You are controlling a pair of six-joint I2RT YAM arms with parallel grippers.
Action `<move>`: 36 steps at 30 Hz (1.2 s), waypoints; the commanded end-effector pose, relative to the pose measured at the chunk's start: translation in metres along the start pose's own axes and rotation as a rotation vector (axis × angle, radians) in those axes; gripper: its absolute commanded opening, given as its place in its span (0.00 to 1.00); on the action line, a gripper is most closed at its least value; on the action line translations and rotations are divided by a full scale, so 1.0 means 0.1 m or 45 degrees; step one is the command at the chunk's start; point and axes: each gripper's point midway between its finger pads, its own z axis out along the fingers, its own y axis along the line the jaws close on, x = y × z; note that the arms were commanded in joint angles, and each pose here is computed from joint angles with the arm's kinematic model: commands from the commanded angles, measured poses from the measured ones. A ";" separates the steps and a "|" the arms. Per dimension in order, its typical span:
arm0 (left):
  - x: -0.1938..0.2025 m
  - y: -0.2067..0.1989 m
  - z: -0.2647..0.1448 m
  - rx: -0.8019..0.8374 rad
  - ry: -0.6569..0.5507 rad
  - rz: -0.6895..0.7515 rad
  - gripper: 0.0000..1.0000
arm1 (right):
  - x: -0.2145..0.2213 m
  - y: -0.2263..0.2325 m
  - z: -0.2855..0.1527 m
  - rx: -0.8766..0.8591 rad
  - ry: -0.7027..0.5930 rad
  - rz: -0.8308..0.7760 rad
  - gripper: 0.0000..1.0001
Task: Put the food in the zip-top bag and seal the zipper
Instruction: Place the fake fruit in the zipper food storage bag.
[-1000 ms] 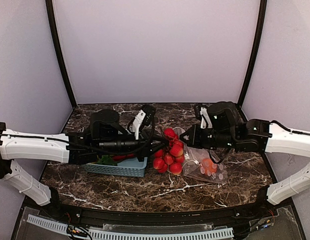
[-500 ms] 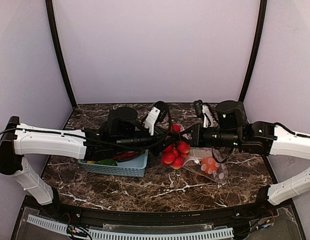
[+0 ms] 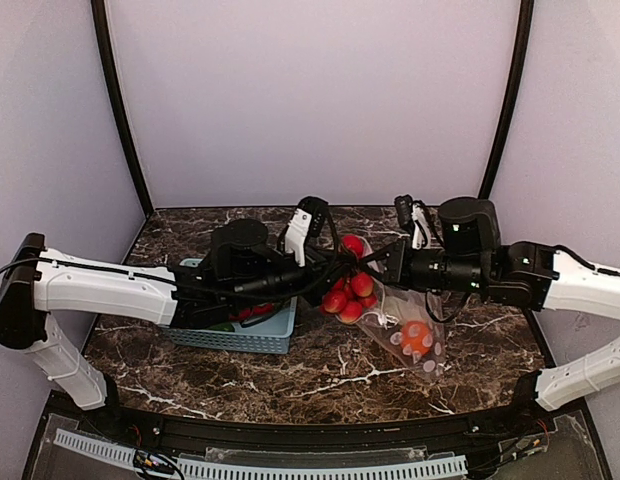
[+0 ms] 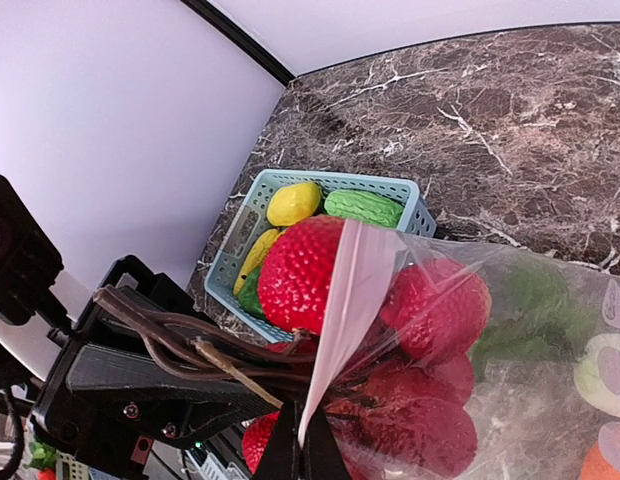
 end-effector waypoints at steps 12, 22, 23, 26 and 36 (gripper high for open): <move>-0.78 -0.22 -0.13 0.148 -0.400 -0.162 0.01 | -0.01 0.12 -0.12 -0.069 -0.028 0.152 0.00; 0.28 -0.34 0.09 0.298 0.063 -0.192 0.01 | -0.13 0.16 -0.23 -0.084 -0.089 0.100 0.00; 0.44 -0.33 0.13 0.291 0.141 -0.187 0.01 | -0.12 0.16 -0.23 -0.083 -0.085 0.096 0.00; 0.52 -0.35 0.23 0.284 0.244 -0.141 0.01 | -0.09 0.16 -0.19 -0.089 -0.068 0.091 0.00; 0.65 -0.32 0.45 0.237 0.410 -0.072 0.04 | -0.06 0.08 -0.21 -0.069 -0.083 0.101 0.00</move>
